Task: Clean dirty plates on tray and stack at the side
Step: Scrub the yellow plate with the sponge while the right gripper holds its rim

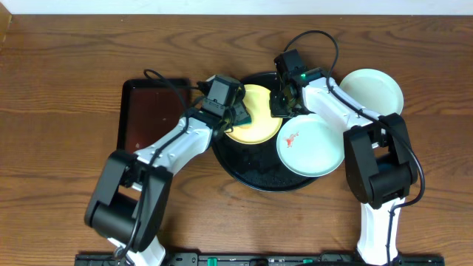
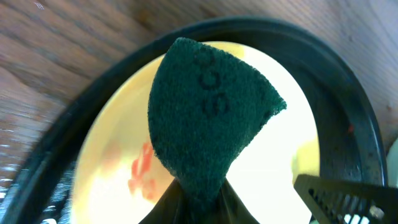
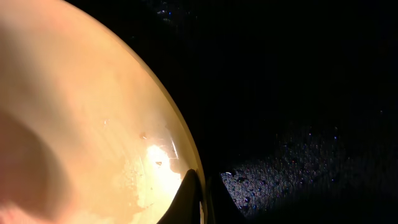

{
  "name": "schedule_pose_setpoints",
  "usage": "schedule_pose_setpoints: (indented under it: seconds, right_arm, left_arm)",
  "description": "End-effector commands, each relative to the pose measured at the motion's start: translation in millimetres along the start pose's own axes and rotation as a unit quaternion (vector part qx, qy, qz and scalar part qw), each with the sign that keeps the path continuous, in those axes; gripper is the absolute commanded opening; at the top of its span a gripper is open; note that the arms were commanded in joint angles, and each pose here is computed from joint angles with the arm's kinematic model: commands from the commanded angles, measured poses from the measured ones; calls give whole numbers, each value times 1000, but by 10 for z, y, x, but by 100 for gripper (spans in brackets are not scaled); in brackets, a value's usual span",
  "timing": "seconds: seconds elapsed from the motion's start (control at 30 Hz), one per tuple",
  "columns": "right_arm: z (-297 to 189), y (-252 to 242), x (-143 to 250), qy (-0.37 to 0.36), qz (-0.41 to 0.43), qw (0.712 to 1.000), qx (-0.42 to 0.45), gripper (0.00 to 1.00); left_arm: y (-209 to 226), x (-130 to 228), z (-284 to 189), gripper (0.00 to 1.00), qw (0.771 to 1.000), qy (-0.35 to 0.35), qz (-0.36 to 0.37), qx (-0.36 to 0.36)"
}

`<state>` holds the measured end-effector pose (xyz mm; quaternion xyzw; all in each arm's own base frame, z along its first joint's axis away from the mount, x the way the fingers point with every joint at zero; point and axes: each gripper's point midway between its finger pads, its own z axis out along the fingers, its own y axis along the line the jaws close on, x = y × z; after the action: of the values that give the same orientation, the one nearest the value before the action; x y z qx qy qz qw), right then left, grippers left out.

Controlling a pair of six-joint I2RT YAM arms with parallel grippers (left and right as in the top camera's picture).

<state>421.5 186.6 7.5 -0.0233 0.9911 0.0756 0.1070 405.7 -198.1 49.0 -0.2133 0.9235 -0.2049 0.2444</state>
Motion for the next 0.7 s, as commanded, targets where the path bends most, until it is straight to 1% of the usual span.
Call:
schedule_pose_setpoints:
  seconds: [0.0,0.17,0.4,0.47,0.53,0.67]
  right_arm:
    - [89,-253,50,3,10,998,57,1]
    - [89,-255,51,3,10,998,58,1]
    - [89,-255,54,4,10,998,58,1]
    - [89,-255,54,4,10,998,58,1]
    - [89,-256,56,4,10,998,58,1]
    - [88,-263,70,7,10,998,59,1]
  left_arm:
    - [-4,22,141,8,1000,-9,-21,2]
    - [-126,107,274,8,999,6,-17,35]
    - [23,196,397,8,1000,15,-21,9]
    - [113,152,398,8,1000,0,-6,-14]
    - [266,95,386,8,998,-21,9,-53]
    - [683,-29,288,8,986,-64,20,-155]
